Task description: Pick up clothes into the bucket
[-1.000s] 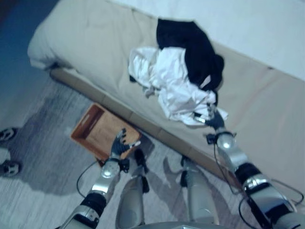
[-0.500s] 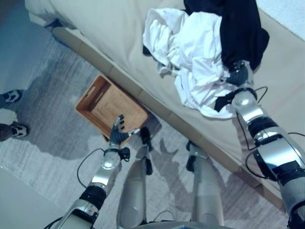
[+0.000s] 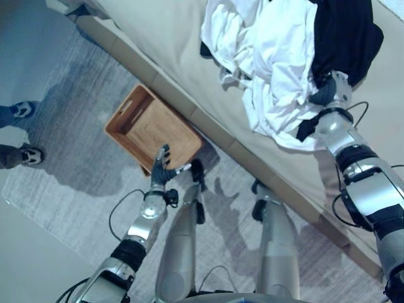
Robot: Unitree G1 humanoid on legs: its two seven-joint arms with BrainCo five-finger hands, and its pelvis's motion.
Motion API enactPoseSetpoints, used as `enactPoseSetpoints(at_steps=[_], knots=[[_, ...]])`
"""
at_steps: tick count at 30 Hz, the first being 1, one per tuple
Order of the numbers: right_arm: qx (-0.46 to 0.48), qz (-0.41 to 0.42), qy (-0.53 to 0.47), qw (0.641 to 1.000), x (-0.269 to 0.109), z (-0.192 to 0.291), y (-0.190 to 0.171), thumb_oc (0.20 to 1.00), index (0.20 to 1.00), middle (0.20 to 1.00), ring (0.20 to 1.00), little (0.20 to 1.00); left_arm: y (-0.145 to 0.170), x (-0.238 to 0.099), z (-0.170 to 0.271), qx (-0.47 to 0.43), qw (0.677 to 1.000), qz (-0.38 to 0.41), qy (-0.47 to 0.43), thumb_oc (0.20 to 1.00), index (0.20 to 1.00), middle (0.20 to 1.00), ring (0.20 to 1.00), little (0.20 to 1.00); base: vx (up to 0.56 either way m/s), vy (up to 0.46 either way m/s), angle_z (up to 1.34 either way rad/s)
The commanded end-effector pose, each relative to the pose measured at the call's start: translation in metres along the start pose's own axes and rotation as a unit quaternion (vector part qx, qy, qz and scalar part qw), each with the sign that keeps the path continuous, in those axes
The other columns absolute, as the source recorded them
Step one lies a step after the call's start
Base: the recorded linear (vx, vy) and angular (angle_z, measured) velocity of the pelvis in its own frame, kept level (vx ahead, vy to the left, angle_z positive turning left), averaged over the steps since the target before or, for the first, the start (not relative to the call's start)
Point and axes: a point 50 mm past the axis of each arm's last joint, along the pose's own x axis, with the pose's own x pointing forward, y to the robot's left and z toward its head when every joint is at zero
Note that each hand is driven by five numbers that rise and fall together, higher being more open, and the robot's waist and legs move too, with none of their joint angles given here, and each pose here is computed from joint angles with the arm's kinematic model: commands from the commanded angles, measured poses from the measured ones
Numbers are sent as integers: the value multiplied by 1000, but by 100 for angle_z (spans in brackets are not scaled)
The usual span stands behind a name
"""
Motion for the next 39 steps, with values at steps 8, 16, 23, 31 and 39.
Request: enactPoseSetpoints(at_steps=[8, 16, 23, 31, 39], knots=[[-83, 123, -56, 987, -48, 5, 81, 1000, 1000, 1000, 1000, 1000, 0, 8, 13, 10, 999, 12, -36, 1000, 1000, 1000, 1000, 1000, -7, -2, 4], [-97, 173, -118, 973, -83, 25, 121, 1000, 1000, 1000, 1000, 1000, -6, 12, 12, 24, 999, 19, -36, 1000, 1000, 1000, 1000, 1000, 0, 0, 0], [-136, 156, -146, 967, -72, 37, 114, 1000, 1000, 1000, 1000, 1000, -10, 13, 18, 22, 998, 12, -51, 1000, 1000, 1000, 1000, 1000, 0, 0, 0], [-149, 21, -75, 986, -16, 29, 44, 1000, 1000, 1000, 1000, 1000, -10, 11, 34, 13, 996, -6, -87, 1000, 1000, 1000, 1000, 1000, -15, 10, 5], [-99, -48, -89, 990, 3, 42, 6, 200, 200, 200, 200, 200, -12, 9, 31, 17, 997, -10, -80, 1000, 1000, 1000, 1000, 1000, -10, 17, 4]])
